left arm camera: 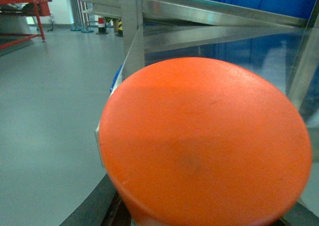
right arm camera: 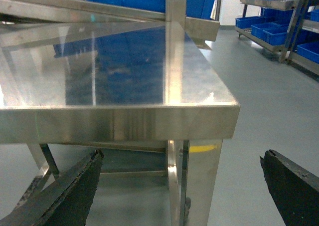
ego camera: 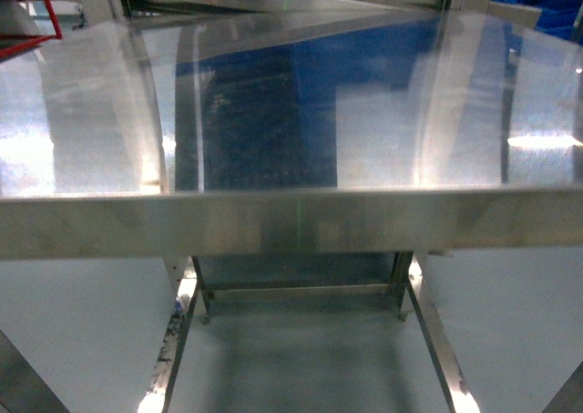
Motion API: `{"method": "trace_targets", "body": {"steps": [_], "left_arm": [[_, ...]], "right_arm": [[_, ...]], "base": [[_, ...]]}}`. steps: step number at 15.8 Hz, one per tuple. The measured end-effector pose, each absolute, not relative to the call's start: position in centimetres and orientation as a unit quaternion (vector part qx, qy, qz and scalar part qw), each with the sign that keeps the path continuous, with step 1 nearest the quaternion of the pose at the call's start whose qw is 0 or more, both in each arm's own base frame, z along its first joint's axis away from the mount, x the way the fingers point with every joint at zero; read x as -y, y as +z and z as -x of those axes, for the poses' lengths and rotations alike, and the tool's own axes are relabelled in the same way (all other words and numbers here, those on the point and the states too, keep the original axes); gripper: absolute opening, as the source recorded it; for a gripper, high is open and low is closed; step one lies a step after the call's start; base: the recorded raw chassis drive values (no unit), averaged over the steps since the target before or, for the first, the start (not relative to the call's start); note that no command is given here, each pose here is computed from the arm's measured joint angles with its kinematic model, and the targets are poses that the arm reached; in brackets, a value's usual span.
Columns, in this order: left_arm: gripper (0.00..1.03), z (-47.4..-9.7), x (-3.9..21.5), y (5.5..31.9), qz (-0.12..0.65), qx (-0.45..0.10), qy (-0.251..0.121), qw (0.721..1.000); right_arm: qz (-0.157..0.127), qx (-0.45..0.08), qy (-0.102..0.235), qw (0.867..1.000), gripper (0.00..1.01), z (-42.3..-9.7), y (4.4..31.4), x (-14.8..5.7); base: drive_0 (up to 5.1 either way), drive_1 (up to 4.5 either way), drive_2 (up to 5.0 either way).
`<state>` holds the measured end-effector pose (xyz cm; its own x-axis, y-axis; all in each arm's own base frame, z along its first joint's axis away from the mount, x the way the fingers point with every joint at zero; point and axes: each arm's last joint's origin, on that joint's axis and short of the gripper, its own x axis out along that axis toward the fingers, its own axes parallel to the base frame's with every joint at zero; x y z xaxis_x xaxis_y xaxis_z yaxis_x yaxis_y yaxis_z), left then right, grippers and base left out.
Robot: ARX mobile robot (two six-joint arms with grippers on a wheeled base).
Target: Pick capacitor and pack into box
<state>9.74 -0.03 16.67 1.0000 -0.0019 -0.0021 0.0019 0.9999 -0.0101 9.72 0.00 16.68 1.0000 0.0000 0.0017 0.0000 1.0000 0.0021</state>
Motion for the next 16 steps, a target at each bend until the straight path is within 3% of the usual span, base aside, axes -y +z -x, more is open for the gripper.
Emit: {"method": "trace_targets", "body": {"steps": [16], "left_arm": [[0.44,-9.74,0.03,16.66,0.005,-0.001,-0.001,1.0]], "right_arm": [[-0.001,0.001,0.0,1.0,0.98,-9.72,16.68,0.0]], "base": [[0.0,0.0,0.0]]}}
